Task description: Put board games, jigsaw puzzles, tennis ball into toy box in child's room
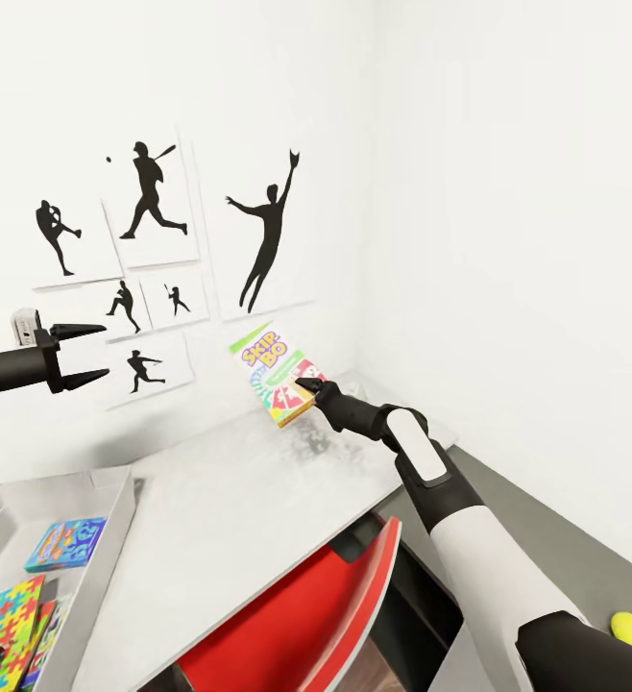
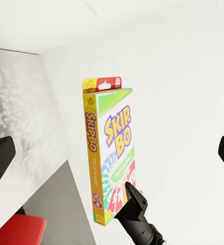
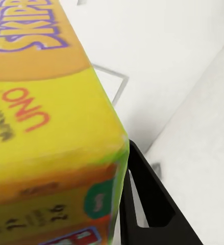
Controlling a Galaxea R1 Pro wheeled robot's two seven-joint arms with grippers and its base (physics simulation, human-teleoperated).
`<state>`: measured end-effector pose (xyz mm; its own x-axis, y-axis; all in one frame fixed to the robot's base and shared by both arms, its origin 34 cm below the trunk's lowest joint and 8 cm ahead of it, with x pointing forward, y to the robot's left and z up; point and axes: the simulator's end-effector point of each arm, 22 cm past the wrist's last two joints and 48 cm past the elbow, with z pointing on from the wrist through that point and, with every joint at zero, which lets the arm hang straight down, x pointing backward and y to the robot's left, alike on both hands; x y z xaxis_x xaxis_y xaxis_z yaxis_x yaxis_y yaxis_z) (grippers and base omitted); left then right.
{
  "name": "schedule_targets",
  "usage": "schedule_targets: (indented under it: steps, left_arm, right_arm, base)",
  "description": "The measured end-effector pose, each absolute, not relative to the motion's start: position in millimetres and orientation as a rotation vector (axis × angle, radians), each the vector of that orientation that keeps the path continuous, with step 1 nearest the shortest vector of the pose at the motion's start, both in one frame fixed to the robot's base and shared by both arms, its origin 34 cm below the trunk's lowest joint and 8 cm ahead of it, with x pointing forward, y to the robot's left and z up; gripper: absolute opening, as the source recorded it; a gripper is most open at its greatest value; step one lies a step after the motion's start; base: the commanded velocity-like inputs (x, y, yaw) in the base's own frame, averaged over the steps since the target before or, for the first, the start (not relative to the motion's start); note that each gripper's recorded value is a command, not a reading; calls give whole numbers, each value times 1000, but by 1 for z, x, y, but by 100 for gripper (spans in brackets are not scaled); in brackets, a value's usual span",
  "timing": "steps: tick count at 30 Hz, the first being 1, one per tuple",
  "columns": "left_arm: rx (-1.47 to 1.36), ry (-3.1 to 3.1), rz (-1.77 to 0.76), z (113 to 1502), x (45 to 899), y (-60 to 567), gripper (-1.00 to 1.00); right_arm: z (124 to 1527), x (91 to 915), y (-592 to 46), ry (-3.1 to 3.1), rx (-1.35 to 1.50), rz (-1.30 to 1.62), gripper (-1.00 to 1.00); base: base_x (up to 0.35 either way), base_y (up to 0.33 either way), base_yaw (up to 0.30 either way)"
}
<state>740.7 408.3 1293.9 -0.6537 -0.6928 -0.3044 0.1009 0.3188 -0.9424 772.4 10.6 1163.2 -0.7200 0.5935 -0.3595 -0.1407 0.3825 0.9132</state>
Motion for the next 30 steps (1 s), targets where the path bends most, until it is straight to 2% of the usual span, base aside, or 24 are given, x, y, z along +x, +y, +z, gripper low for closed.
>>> schedule_targets:
  steps: [16,30]
  left_arm:
    - [-524,1872,-1407,1293,741,408,100]
    - [-524,1872,-1407,1293,741,408,100]
  right_arm:
    - [1163,772,12,1970,387,1393,-100]
    - [1163,772,12,1968,389,1394,-100]
  base:
    - [-1,0,1]
    - [-65,19,34]
